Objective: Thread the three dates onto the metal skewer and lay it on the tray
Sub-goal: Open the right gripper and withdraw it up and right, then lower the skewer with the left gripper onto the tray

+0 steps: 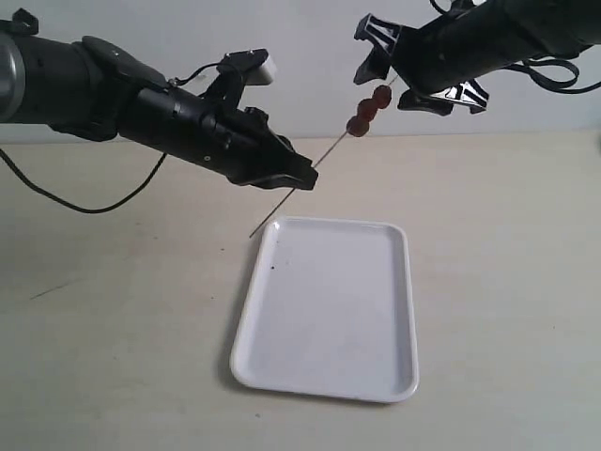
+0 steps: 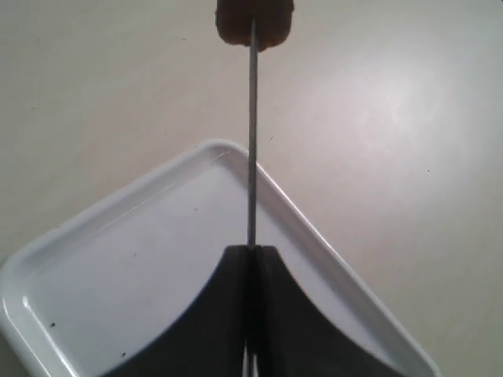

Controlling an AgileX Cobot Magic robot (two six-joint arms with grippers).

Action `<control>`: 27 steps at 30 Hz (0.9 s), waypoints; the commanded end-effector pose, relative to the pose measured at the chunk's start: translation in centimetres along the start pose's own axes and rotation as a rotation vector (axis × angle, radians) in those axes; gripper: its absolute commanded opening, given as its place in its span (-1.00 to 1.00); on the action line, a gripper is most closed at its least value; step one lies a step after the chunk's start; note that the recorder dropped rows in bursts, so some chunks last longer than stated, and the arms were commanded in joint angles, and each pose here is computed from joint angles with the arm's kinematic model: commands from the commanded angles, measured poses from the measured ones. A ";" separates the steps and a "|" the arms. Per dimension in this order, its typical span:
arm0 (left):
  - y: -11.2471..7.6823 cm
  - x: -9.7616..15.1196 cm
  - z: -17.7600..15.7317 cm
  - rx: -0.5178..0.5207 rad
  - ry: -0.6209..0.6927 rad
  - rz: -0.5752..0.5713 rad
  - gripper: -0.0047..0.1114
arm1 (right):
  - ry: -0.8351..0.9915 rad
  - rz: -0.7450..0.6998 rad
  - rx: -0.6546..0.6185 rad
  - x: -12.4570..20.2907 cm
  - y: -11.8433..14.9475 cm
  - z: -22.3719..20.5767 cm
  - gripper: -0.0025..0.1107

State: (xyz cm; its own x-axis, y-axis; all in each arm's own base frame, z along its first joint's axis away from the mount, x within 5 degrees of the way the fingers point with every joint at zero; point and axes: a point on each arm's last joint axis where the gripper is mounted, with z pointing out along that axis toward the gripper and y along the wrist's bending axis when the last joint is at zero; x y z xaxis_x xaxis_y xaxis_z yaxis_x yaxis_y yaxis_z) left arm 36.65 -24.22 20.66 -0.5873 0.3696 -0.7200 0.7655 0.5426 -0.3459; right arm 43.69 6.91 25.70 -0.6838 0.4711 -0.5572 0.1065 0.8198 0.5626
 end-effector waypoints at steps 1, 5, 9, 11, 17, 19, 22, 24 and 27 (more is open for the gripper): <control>0.3 -0.1 -0.3 -0.021 0.013 -0.031 -0.92 | -0.076 -0.041 -0.018 -1.1 1.0 -2.0 0.20; 0.6 0.3 -0.4 -0.046 0.051 -0.069 -0.92 | -0.136 -0.106 -0.028 -2.0 2.2 -4.5 0.20; 0.3 0.9 -0.5 -0.023 0.120 -0.146 -0.92 | -0.173 -0.235 -0.007 -2.6 3.3 -7.9 0.17; 0.1 1.6 -0.3 0.004 0.158 -0.199 -0.92 | -0.174 -0.319 0.024 -2.7 3.7 -9.7 0.10; 1.1 5.4 0.7 -0.093 0.154 -0.306 -0.92 | -0.176 -0.390 0.064 -2.7 4.2 -12.4 0.01; 1.1 6.9 1.1 -0.130 0.153 -0.343 -0.92 | -0.183 -0.397 0.060 -2.7 4.4 -12.9 0.01; 0.2 8.3 1.6 -0.154 0.137 -0.408 -0.92 | -0.171 -0.422 0.073 -2.6 4.4 -13.4 0.01; -0.9 8.2 1.9 -0.149 0.123 -0.418 -0.92 | -0.161 -0.443 0.092 -2.5 4.2 -13.4 0.01; -2.6 7.9 2.6 -0.163 0.096 -0.421 -0.92 | -0.155 -0.454 0.102 -2.5 4.1 -13.4 0.01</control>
State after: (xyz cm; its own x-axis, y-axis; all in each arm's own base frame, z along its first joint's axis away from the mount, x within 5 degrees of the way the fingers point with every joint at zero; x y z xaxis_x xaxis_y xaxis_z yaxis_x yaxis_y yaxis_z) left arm 31.51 -23.27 13.46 -0.8738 0.1937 -0.4460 0.4189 0.7656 -0.4883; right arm 36.39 4.87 37.54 -0.5606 0.1242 -0.8187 -0.0954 0.9724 0.2129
